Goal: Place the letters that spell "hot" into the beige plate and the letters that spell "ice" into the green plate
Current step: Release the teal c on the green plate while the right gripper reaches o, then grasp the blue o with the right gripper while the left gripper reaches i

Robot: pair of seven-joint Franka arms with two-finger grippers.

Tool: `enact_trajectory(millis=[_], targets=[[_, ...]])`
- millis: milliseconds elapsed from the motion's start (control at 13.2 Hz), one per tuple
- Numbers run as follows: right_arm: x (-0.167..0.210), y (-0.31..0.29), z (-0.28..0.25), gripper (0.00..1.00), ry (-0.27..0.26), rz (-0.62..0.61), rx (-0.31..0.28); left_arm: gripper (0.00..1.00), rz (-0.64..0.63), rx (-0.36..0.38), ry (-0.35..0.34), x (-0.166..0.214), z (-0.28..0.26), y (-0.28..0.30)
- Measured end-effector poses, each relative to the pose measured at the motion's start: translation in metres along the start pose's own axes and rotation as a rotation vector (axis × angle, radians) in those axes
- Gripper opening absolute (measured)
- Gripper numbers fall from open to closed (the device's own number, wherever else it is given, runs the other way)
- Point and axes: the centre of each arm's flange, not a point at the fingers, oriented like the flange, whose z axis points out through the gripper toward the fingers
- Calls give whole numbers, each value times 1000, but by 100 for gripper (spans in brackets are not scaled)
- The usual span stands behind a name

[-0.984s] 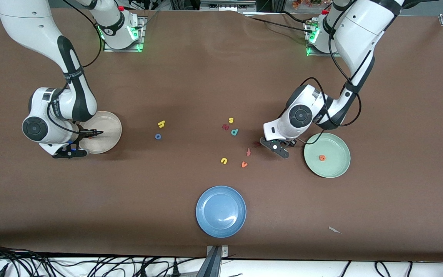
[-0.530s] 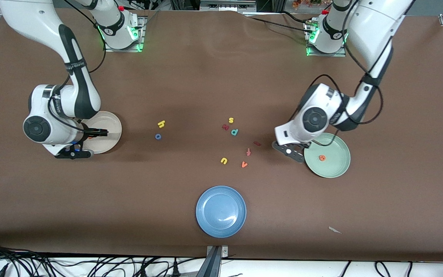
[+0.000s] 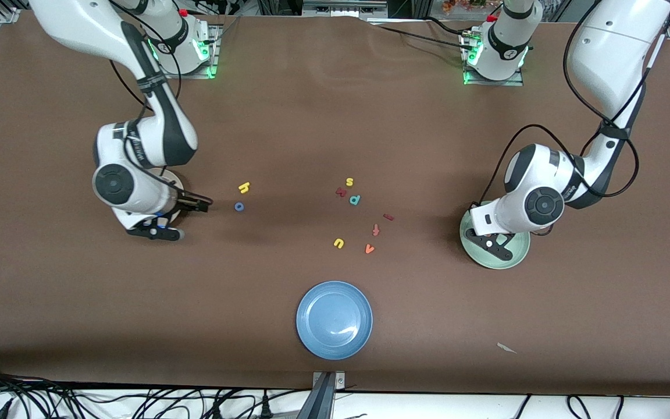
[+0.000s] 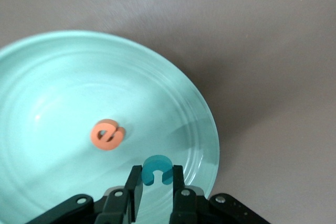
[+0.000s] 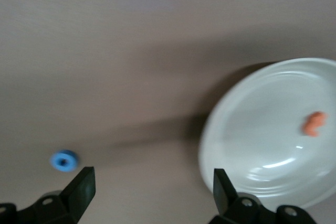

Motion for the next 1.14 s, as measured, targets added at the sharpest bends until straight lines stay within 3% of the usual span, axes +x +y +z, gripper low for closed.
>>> enact_trajectory(millis=[227, 378, 757, 1059, 1135], targets=[[-9, -42, 22, 100, 39, -15, 29, 31, 3, -9, -20, -2, 13, 1], [-12, -58, 42, 100, 54, -40, 43, 47, 3, -5, -13, -1, 8, 1], [-21, -81, 69, 94, 50, -93, 45, 100, 54, 18, 37, 11, -47, 42], [-25, -86, 77, 86, 44, -115, 39, 100, -6, 23, 53, 28, -57, 118], [-25, -87, 78, 77, 43, -121, 38, 100, 18, 26, 53, 33, -55, 138]])
